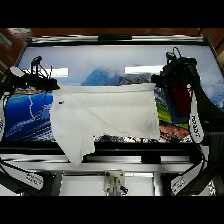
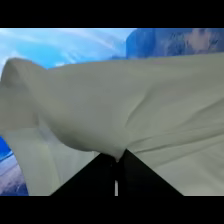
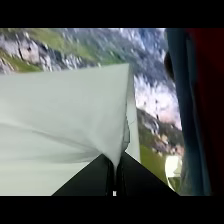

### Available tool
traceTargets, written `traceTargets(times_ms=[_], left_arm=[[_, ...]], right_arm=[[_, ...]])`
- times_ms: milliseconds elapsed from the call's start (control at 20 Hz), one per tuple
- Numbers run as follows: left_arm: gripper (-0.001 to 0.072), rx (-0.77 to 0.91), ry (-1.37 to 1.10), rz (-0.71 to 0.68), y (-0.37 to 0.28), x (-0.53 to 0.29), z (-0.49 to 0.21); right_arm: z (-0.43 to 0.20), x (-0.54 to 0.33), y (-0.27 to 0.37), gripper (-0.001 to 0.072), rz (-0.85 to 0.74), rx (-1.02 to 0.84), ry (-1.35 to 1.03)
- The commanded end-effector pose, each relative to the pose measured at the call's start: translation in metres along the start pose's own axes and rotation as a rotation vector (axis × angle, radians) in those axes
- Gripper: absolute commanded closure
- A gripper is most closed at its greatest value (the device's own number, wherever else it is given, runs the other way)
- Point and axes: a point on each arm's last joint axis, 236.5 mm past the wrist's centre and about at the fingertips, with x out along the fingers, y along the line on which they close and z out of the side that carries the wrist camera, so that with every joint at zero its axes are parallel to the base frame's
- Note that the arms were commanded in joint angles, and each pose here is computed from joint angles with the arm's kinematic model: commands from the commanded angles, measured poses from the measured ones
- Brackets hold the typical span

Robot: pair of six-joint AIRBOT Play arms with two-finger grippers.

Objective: Fold the shirts.

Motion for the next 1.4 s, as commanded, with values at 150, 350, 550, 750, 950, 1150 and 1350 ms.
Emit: traceTargets(times_ms=[150,350,550,750,950,1150,1350], left_arm=[[0.0669,-0.060,0.339,0.025,0.009,-0.001,-0.081],[0.0669,-0.100,0.329,0.036,0.011,0.002,-0.079],[0.0661,-0.172,0.364,0.034,0.011,0.011,-0.088],[0.0239,-0.196,0.347,-0.039,-0.012,-0.006,-0.078],[0.0241,-0.175,0.375,-0.084,-0.039,-0.049,-0.088],[0.0239,-0.281,0.439,-0.095,-0.041,-0.065,-0.180],[0.0239,-0.375,0.442,-0.110,-0.032,-0.081,-0.266]], right_arm=[[-0.061,0.015,-0.005,0.0655,-0.021,0.029,0.269],[-0.072,0.026,0.001,0.0656,0.001,0.067,0.321],[-0.080,0.022,0.000,0.0603,-0.005,0.071,0.357],[-0.080,-0.004,-0.005,0.0247,-0.030,0.046,0.349],[-0.103,-0.055,-0.028,0.0246,-0.098,-0.015,0.435],[-0.149,-0.074,-0.044,0.0246,-0.042,0.032,0.490],[-0.208,-0.081,-0.065,0.0283,-0.034,0.112,0.485]])
